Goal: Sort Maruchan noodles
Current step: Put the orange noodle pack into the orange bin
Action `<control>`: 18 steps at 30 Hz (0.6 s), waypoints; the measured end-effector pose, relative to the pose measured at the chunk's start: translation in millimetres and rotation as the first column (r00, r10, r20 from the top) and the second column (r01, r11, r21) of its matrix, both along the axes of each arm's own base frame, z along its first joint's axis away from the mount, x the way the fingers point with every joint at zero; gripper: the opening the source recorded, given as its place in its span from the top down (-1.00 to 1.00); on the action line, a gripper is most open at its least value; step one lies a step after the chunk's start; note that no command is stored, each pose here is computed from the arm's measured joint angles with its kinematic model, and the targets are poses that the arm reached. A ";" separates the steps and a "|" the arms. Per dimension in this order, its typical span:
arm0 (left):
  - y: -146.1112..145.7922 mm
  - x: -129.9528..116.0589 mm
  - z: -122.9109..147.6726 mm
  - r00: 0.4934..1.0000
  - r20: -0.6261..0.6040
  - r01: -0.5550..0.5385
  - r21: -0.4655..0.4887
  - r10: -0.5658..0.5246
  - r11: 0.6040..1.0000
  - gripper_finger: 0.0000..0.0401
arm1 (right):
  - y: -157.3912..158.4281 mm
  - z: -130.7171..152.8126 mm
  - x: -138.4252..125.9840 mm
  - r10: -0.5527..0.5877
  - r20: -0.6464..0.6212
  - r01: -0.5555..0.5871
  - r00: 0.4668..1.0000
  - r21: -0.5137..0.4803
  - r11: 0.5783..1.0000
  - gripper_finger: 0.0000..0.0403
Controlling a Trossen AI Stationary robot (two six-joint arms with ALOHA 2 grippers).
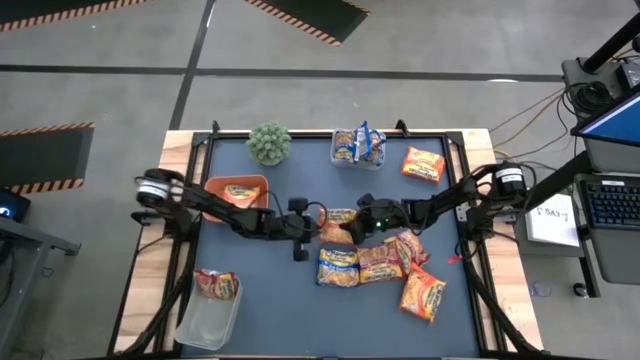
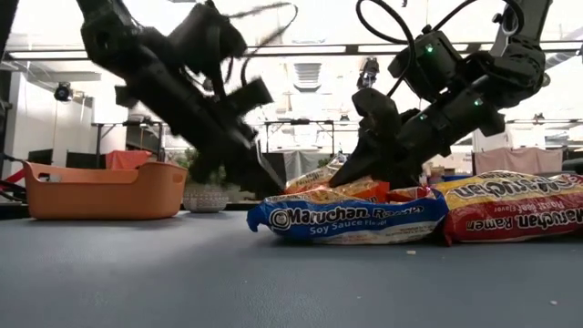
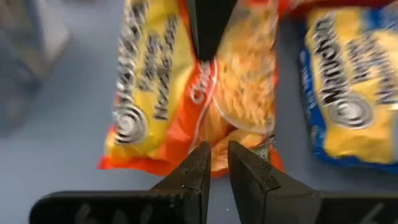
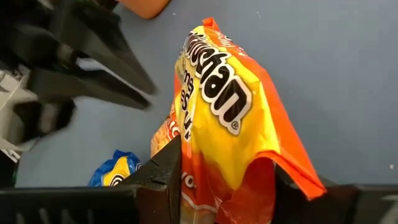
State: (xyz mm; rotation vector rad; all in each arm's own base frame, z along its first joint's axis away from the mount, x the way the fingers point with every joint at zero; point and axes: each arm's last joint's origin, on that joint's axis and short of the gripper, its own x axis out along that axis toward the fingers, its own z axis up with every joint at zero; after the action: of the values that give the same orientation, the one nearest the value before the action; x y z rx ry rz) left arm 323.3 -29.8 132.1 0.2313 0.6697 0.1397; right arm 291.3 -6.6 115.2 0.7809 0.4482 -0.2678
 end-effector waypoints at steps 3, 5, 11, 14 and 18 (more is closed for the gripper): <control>-1.5 -8.1 25.0 0.999 0.033 0.032 0.029 -0.033 0.999 0.81 | 0.3 5.1 0.2 0.031 0.023 -0.030 0.999 -0.057 0.998 0.37; -1.3 -15.5 42.8 0.995 0.091 0.041 0.036 -0.045 0.998 0.81 | 1.6 11.2 1.0 0.052 0.058 -0.045 0.997 -0.109 0.993 0.36; 3.2 -46.8 81.8 0.953 0.304 0.016 -0.032 -0.006 0.999 0.80 | 11.4 28.5 4.5 0.163 0.163 -0.107 0.973 -0.307 0.946 0.40; 5.3 -61.4 89.3 0.927 0.374 0.014 -0.088 0.020 0.996 0.72 | 16.9 33.5 5.7 0.218 0.194 -0.129 0.957 -0.389 0.912 0.40; 6.4 -72.1 89.5 0.889 0.455 0.018 -0.152 0.054 0.988 0.45 | 20.6 36.5 6.4 0.253 0.209 -0.139 0.945 -0.443 0.886 0.39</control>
State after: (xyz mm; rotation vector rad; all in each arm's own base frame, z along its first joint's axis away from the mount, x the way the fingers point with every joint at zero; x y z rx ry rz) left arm 251.2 -23.4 221.6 0.0385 0.2072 0.1535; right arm 297.7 14.0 151.7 0.3307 0.2036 -0.0614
